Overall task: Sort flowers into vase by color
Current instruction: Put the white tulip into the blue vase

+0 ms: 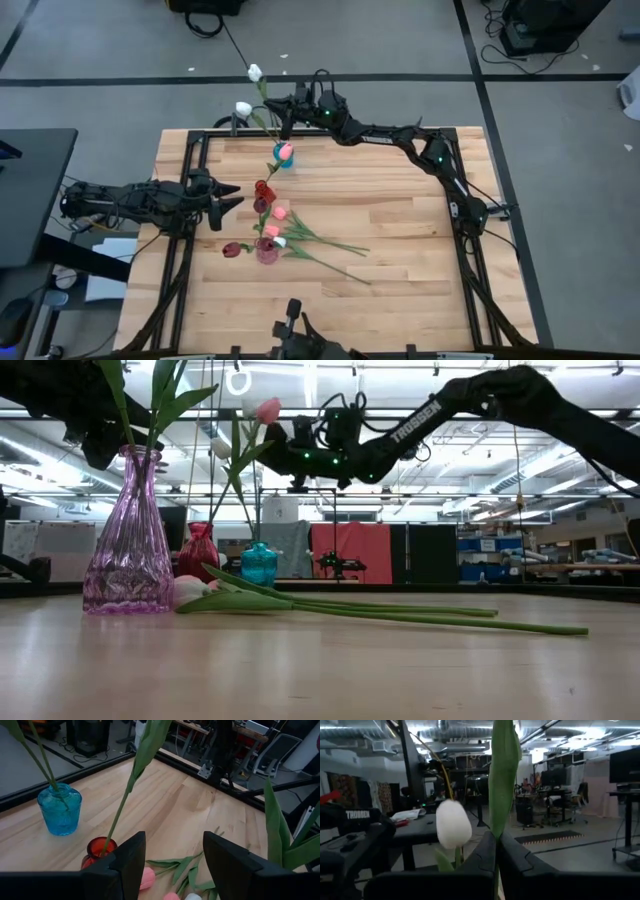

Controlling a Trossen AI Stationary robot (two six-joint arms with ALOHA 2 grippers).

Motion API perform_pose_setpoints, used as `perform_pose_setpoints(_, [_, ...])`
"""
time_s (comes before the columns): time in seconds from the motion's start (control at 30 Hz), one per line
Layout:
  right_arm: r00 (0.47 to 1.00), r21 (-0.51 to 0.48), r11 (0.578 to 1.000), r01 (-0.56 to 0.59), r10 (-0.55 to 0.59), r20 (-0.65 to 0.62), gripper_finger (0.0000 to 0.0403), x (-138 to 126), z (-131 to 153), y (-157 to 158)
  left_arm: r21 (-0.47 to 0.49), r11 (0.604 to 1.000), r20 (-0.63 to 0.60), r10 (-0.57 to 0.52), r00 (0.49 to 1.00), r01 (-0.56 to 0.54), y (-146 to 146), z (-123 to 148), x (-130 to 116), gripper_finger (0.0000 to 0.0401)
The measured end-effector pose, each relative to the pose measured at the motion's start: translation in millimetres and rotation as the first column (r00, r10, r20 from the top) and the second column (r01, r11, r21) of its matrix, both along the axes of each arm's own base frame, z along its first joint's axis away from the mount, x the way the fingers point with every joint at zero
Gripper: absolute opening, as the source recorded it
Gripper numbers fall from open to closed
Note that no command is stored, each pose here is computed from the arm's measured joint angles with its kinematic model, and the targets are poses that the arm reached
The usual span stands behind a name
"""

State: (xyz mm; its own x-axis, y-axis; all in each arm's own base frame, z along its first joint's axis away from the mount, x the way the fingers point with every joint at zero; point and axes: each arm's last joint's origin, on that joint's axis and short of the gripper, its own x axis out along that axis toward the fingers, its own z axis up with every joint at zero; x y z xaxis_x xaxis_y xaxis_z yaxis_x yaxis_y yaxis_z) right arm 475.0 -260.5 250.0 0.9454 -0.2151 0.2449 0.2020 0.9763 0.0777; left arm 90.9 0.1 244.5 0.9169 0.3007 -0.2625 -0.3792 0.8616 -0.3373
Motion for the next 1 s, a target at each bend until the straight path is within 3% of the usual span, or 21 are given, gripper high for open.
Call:
perform_pose_setpoints(0.3, [0.999, -0.013, 1.000, -0.024, 0.023, -0.047, 0.0016, 4.2, -6.2, 4.8, 0.004, 1.000, -0.002, -0.001, 1.000, 0.001, 0.0, -0.1, 0.0, 0.0204])
perform_pose_setpoints(0.67, [0.949, 0.009, 1.000, -0.012, 0.014, -0.314, 0.0019, 5.2, -12.2, 15.8, 0.000, 1.000, -0.002, 0.000, 1.000, 0.000, 0.0, -0.2, -0.1, 0.0203])
perform_pose_setpoints(1.0, [0.856, 0.047, 0.998, -0.039, 0.057, -0.513, 0.0081, -1.1, -21.5, 22.5, -0.006, 1.000, -0.003, -0.018, 1.000, 0.018, -0.5, -0.3, 0.1, 0.0203])
